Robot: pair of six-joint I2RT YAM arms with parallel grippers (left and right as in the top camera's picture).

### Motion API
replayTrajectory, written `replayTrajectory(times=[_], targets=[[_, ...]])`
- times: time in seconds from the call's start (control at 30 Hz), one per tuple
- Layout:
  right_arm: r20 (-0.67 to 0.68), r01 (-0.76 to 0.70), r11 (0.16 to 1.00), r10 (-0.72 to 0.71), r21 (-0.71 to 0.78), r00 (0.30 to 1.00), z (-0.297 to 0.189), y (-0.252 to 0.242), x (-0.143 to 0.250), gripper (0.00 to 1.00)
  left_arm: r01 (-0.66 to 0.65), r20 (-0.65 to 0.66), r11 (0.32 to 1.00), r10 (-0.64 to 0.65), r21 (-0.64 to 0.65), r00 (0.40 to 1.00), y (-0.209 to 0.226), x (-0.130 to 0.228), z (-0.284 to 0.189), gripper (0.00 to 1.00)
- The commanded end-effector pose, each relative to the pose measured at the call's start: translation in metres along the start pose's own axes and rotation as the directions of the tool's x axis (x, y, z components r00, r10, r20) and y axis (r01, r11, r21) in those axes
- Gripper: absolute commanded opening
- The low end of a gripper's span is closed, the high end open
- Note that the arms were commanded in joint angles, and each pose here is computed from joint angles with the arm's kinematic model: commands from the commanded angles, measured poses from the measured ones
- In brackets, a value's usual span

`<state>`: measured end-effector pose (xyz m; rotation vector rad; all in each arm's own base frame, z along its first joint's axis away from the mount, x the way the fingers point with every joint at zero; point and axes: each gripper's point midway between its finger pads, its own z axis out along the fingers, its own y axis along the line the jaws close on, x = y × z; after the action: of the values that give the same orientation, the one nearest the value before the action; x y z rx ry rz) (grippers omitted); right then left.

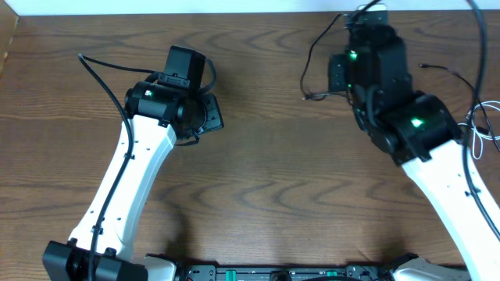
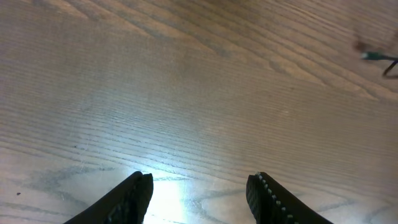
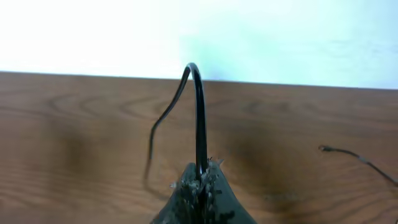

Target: Untangle cables

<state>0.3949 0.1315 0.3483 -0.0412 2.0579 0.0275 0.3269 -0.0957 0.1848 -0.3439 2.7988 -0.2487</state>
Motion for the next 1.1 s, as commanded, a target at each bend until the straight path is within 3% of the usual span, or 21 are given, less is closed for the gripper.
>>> replayTrajectory(times=[0.0,0.4,0.8,0.97,1.07], targets=[[0.042,-0.003,1.0,0.002,0.017,0.999,-0.014,-0.008,-0.011,0.01,0.004,-0.007,1.0,-0.004,-0.009,1.0,0.004,0.003,0.001,0.54],[0.068,-0.034,0.996,0.028,0.081,0.997,-0.014,-0.027,-0.018,0.01,0.004,-0.008,1.0,-0.004,-0.009,1.0,0.004,0.003,0.001,0.54],[0.156,-0.24,0.82,0.185,0.519,0.97,-0.012,-0.19,-0.022,0.01,0.005,-0.021,1.0,-0.005,-0.016,1.0,0.006,0.006,0.001,0.54],[0.142,-0.303,0.716,0.278,0.629,0.95,-0.004,-0.267,0.002,0.01,0.005,-0.021,1.0,-0.005,-0.016,1.0,0.006,0.006,0.001,0.54],[0.075,-0.35,0.683,0.399,0.641,0.914,0.015,-0.306,0.039,0.01,0.005,-0.021,1.0,-0.005,-0.016,1.0,0.006,0.006,0.001,0.54]])
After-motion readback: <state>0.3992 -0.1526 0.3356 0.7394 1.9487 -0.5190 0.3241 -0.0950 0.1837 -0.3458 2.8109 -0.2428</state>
